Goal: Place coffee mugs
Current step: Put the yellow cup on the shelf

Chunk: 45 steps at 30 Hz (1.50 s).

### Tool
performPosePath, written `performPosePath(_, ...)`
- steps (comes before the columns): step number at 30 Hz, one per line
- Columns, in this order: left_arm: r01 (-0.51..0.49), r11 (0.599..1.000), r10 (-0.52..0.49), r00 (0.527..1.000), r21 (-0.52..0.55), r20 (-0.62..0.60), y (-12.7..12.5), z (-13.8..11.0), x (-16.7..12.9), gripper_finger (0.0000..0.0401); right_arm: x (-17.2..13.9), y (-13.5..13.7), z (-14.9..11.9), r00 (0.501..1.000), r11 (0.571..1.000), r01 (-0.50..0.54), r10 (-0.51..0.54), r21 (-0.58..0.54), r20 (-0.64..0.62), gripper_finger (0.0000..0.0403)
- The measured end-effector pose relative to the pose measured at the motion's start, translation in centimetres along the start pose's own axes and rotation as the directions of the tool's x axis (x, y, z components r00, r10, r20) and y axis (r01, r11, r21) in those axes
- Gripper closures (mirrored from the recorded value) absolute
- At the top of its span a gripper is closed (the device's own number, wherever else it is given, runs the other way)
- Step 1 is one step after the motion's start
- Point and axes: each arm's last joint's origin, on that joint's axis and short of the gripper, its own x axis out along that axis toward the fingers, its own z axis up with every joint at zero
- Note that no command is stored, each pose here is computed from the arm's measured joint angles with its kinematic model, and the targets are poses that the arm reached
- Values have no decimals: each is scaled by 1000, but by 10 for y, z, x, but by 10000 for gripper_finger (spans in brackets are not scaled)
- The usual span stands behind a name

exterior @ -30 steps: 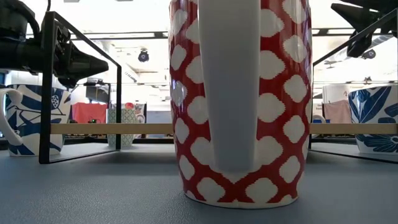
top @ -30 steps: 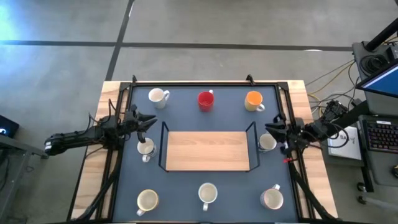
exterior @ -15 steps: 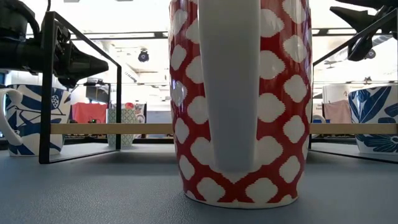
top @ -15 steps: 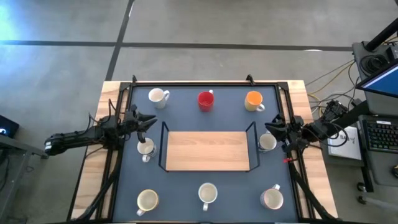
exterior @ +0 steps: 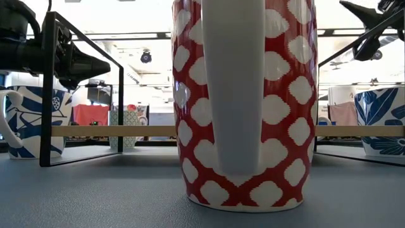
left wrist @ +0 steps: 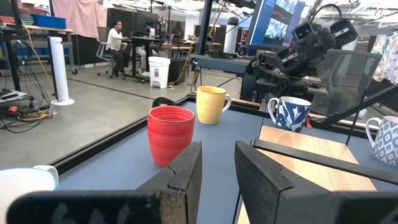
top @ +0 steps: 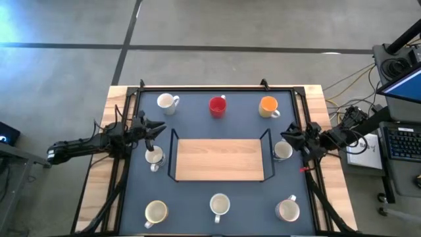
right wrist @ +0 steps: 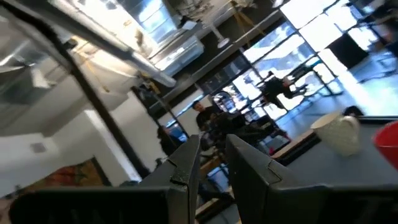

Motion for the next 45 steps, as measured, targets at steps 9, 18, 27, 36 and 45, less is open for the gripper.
performPosePath(9,0,1000,0,1000,0,0,0,0,0,323,1,5,17,993,990,20,-4,-140,117,335)
performPosePath(18,0,1000,0,1000,0,0,0,0,0,323,3,8,37,954,959,253,-225,-131,200,335)
performPosePath(27,0,1000,0,1000,0,0,0,0,0,323,24,18,39,938,920,328,-290,-212,192,335)
performPosePath(36,0,1000,0,1000,0,0,0,0,0,323,78,32,40,887,804,462,-418,-374,198,335)
performPosePath(45,0,1000,0,1000,0,0,0,0,0,323,94,36,56,769,690,617,-630,-379,108,334)
